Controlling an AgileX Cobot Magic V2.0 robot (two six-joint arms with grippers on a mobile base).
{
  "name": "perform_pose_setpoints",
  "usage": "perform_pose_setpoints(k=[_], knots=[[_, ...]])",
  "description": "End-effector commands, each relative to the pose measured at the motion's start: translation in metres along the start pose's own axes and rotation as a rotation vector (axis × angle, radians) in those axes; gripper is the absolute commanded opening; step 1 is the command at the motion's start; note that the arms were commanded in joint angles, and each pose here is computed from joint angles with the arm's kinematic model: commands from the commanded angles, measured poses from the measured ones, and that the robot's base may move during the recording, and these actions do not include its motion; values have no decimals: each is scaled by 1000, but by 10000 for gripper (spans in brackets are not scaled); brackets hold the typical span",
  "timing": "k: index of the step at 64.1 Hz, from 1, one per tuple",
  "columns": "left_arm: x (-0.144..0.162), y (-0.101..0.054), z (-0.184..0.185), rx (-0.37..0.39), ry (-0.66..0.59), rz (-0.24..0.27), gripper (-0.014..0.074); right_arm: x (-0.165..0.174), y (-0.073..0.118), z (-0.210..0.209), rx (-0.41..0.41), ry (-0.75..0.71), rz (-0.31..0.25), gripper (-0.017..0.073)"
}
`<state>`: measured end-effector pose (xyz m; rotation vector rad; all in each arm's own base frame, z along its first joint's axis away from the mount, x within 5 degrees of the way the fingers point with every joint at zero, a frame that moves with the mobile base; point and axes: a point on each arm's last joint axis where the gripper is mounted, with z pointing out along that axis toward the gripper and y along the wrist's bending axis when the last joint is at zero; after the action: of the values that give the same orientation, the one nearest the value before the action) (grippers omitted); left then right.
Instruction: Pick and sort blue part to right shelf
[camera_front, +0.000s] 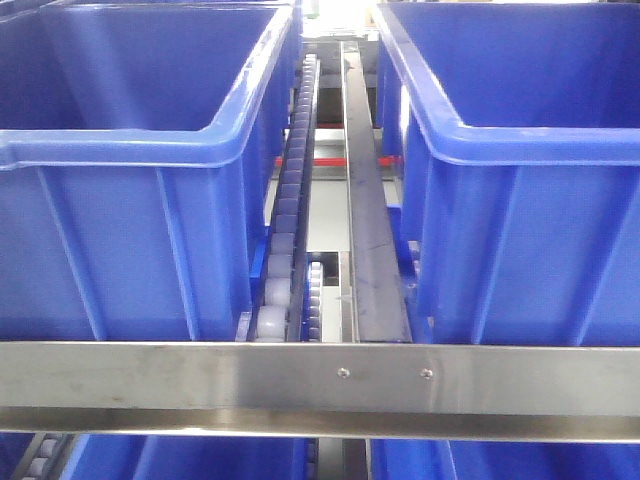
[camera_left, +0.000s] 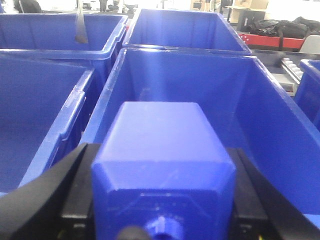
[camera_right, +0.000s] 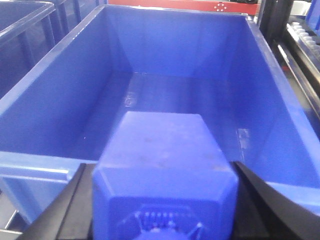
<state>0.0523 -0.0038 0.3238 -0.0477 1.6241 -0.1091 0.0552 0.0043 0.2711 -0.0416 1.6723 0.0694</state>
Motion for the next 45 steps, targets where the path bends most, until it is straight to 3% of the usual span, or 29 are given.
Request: perform_pose_setpoints(k=[1,45], knots=[[-17,-1,-1,4,-107,-13,386,-18,0,-2,5,-114,-7,404],[-19,-1,-1,4,-125,-13,386,-19,0,-2,5,-123,-7,404]])
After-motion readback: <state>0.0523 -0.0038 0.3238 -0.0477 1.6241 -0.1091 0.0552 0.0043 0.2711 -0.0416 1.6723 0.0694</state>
